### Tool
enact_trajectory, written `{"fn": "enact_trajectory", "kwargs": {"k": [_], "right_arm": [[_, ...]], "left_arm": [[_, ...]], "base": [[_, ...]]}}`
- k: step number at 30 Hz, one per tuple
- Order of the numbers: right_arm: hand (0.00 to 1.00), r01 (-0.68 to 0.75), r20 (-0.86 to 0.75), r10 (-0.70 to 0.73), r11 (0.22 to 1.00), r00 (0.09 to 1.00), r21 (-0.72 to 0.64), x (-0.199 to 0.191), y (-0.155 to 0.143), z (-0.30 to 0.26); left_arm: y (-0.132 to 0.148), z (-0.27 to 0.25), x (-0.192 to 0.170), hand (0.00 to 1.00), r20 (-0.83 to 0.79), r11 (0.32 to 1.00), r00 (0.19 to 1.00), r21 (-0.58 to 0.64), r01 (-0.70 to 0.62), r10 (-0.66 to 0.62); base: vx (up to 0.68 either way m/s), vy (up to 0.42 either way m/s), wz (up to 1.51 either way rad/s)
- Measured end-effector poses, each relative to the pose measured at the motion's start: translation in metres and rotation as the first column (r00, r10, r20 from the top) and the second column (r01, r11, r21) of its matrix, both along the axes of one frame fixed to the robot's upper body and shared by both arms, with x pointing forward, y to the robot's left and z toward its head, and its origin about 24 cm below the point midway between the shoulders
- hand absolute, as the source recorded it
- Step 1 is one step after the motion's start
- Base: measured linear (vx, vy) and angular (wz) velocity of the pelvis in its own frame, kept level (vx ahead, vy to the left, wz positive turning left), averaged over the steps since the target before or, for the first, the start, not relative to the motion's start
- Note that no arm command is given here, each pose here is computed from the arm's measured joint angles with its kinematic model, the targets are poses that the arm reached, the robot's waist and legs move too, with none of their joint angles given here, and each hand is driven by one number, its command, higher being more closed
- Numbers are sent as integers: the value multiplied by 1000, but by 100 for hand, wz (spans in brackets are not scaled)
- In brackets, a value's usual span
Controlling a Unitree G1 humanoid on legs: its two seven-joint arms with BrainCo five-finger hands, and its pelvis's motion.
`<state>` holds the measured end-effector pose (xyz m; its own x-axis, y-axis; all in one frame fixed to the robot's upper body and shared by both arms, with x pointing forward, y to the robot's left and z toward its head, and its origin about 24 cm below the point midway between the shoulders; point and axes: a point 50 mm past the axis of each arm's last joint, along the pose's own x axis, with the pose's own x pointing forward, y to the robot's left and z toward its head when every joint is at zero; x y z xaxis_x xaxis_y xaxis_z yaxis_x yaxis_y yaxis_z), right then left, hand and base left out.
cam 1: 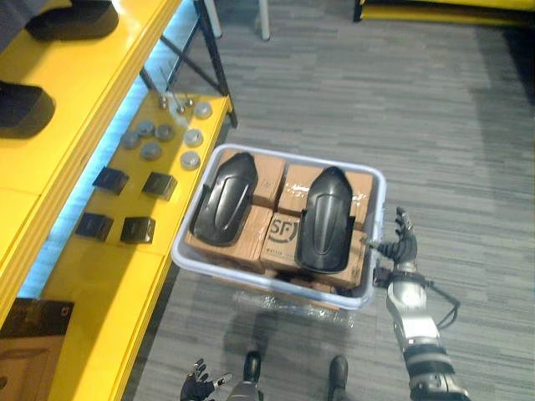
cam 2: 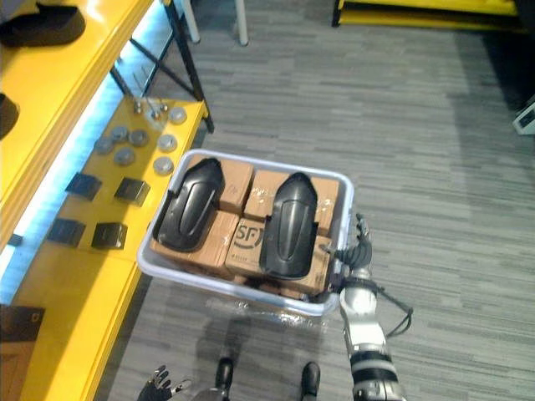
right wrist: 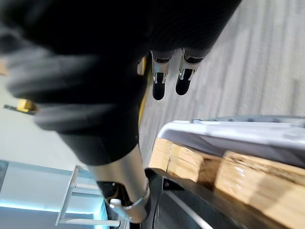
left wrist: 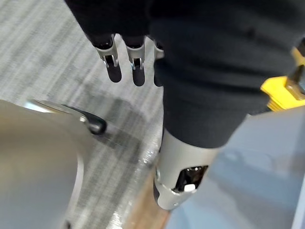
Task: Walk over and take plastic housings, then place them on the shelf
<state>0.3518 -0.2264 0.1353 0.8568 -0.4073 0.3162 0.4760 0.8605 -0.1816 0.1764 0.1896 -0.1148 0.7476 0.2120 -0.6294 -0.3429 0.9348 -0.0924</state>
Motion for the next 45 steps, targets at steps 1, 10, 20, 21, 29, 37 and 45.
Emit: {"fn": "enact_trajectory", "kwargs": {"k": [1,10,20,21,29,37,45], "right_arm": [[0,25,21,-25,1000,999,-16,4,-6,10],[0,148,-43,-152,986,987,-76,38,-27,50],[100,119,-252,-170,972,953,-203,43,-55,39],[100,128,-247,-180,968,952,-214,41,-62,45],[0,129,-260,-185,967,948,-220,42,-64,46],[0,287,119,-266,933,957,-218,34,-43,121],[0,353,351,-277,919,895,-176,21,-22,168]], "left_arm": [[-2,1,3,0,7,1000,1000,1,7,-7],[-16,6,21,0,33,997,996,15,80,-81],[-27,10,37,0,47,992,991,17,127,-127],[-28,11,39,0,47,991,990,19,129,-130],[-34,11,42,0,44,986,985,28,167,-168],[-33,13,44,0,47,990,990,48,133,-135],[-35,23,52,0,105,991,986,50,122,-127]], "base": [[-120,45,1],[-91,13,0],[-15,4,6],[0,0,0],[-1,-11,-1],[2,0,-1],[8,-4,-7]]}}
